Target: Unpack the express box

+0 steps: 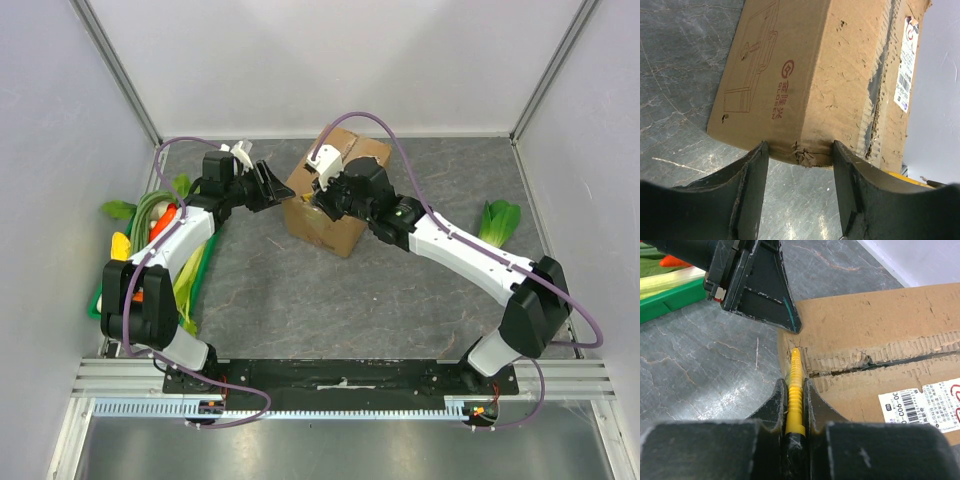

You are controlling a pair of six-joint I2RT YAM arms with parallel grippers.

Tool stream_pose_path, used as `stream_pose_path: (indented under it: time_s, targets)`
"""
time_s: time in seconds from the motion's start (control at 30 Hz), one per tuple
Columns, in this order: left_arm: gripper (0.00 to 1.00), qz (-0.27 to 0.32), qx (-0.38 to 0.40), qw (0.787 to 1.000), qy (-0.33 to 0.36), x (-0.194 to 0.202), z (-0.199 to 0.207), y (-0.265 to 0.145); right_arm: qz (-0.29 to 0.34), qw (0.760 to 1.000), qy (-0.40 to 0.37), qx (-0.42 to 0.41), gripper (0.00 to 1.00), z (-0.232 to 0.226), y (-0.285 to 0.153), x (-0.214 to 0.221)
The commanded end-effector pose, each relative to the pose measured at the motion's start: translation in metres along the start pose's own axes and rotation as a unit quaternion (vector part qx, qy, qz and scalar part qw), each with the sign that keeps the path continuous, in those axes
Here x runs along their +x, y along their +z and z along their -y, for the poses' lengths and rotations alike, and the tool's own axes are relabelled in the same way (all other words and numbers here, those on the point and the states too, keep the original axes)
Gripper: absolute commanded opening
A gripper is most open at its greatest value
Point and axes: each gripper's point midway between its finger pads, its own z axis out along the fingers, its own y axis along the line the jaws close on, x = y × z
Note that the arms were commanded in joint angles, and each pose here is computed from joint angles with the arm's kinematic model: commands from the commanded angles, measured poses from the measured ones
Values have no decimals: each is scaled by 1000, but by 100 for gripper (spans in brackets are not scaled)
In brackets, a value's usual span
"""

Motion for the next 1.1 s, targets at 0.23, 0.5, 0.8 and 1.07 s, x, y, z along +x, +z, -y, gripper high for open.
stream_pose_path:
  time_s: [0.23,0.5,0.8,1.07]
  targets:
    - [45,-6,-41,999,1,5,-21,3,-55,998,-13,-11,0,-5,0,33]
    - [24,-16,-76,997,-17,10,-37,8,-118,993,-11,-17,0,-9,-15,71]
    - [20,-13,-107,994,-22,9,-48,7,-157,987,-17,-7,0,-7,-32,92]
    - [20,-12,-124,992,-20,9,-54,6,-170,985,-22,-5,0,-5,-43,97]
